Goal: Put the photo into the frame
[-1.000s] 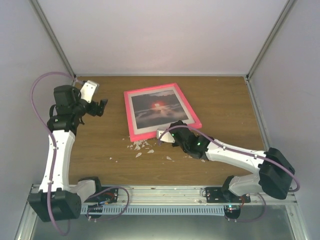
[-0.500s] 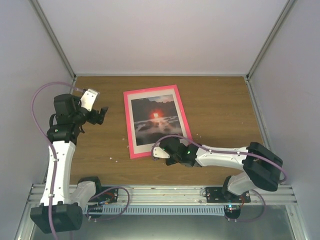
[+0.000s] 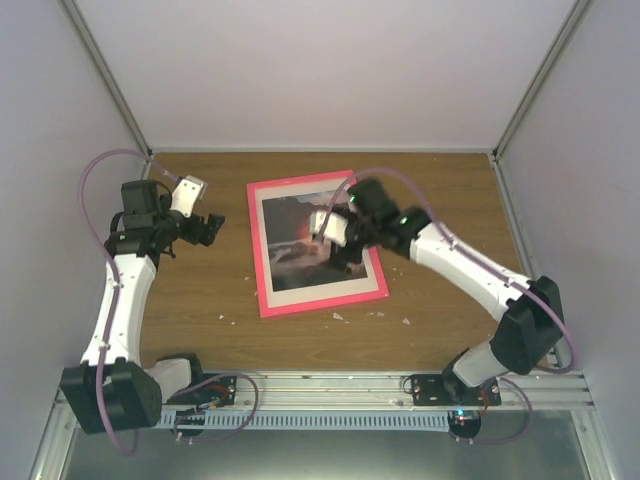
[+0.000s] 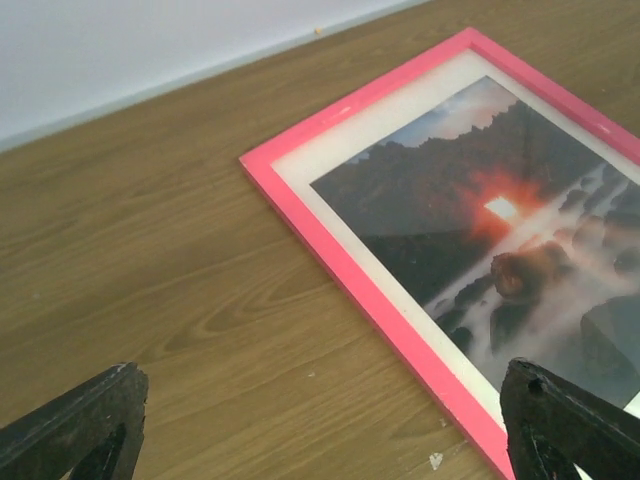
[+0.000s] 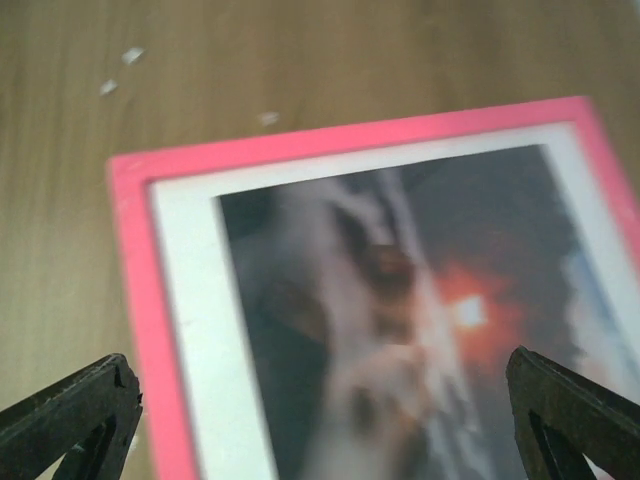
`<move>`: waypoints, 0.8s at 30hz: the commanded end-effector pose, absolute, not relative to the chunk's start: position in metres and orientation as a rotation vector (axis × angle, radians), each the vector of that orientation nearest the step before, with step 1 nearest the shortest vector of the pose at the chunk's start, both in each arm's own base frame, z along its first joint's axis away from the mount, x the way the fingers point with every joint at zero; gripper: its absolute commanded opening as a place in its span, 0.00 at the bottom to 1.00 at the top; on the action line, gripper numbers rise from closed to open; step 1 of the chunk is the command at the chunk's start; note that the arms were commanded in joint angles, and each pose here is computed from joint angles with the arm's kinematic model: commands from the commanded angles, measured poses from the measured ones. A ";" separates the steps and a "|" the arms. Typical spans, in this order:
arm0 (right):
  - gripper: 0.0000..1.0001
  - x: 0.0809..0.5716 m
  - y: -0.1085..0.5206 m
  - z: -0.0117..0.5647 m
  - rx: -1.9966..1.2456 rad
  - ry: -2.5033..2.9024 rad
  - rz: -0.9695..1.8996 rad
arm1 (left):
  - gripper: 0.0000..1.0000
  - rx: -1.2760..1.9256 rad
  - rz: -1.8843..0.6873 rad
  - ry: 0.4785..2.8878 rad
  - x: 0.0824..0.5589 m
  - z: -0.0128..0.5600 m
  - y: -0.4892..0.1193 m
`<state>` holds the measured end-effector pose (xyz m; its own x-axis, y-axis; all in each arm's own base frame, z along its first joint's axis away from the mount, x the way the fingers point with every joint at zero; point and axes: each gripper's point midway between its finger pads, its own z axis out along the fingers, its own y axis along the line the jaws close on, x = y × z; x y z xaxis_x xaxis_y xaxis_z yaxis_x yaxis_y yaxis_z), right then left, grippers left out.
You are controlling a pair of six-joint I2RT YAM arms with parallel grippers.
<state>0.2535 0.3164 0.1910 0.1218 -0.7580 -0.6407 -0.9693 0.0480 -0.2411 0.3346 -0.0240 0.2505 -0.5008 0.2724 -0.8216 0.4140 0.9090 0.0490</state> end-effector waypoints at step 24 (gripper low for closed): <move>0.97 0.436 0.154 0.114 -0.741 2.373 1.341 | 0.77 0.620 -0.377 2.428 0.371 0.125 -0.022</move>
<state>0.4423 0.1421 0.1095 -0.7757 -0.3286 -0.5388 -0.6290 0.4717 0.6180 0.3699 -0.0270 0.1425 -0.7004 0.3156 -0.6402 0.5021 0.8554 -0.1276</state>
